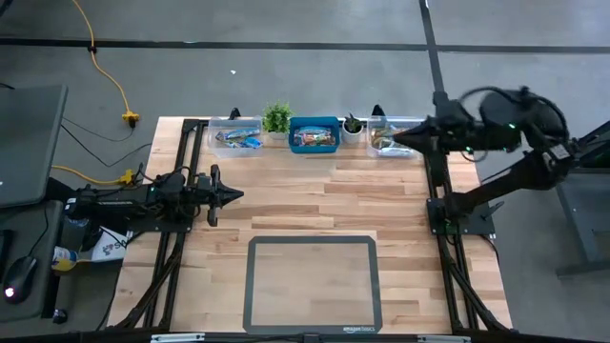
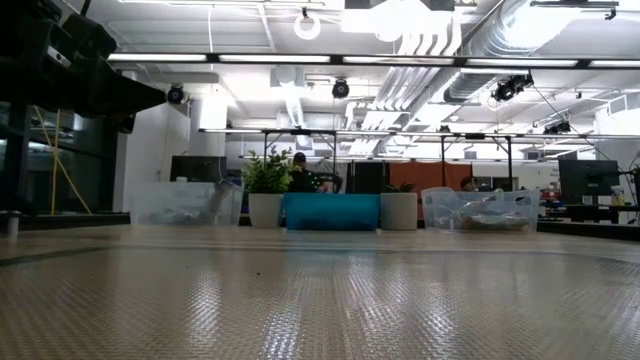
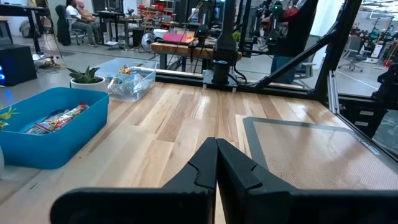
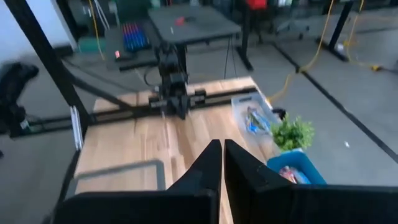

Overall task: Pick and place Granola Bars by type
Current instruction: Return to Home Position

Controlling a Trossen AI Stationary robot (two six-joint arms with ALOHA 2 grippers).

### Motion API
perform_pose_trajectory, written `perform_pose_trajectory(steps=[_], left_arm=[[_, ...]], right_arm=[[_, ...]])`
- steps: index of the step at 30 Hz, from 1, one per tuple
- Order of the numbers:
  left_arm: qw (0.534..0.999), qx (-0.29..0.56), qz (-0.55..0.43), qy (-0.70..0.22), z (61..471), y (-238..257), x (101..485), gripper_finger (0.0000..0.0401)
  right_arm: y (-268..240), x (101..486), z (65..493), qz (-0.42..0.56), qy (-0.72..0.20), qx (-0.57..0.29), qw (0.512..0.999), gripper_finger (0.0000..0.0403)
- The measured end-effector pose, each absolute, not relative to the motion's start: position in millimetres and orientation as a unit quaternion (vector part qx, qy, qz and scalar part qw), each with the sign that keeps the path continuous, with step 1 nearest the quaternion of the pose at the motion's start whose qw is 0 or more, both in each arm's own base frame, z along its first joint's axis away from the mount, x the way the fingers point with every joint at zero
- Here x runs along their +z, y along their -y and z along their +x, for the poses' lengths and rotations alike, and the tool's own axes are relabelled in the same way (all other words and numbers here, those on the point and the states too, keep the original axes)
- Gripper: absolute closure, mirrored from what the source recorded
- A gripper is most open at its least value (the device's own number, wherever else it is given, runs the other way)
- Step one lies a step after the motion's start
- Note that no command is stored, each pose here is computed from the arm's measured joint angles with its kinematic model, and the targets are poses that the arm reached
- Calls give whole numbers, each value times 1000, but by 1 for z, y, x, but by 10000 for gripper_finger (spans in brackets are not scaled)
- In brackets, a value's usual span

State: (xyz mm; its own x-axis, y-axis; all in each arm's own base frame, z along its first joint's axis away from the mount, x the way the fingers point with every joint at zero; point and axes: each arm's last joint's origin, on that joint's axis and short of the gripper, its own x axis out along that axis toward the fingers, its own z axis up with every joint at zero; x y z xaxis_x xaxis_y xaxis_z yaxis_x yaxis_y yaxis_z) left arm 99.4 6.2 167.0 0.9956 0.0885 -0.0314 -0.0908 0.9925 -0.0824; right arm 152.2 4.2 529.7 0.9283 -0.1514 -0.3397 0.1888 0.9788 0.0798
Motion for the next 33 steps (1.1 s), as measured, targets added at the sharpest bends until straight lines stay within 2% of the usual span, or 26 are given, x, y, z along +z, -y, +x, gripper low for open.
perform_pose_trajectory(steps=[5, 13, 20, 27, 33], left_arm=[[998, 45, -42, -14, 99, -6, 167, 400], [998, 45, -42, -14, 99, -6, 167, 400], [998, 45, -42, -14, 99, -6, 167, 400], [998, 45, -42, -14, 99, -6, 167, 400], [998, 45, -42, -14, 99, -6, 167, 400]], right_arm=[[-10, 493, 130, 79, -100, -78, 989, 403], [-6, 403, 97, 122, 22, -70, 990, 402], [-1, 328, 75, 132, 85, -92, 983, 402], [2, 273, 63, 137, 158, -104, 972, 402], [0, 252, 73, 103, 173, -97, 975, 402]])
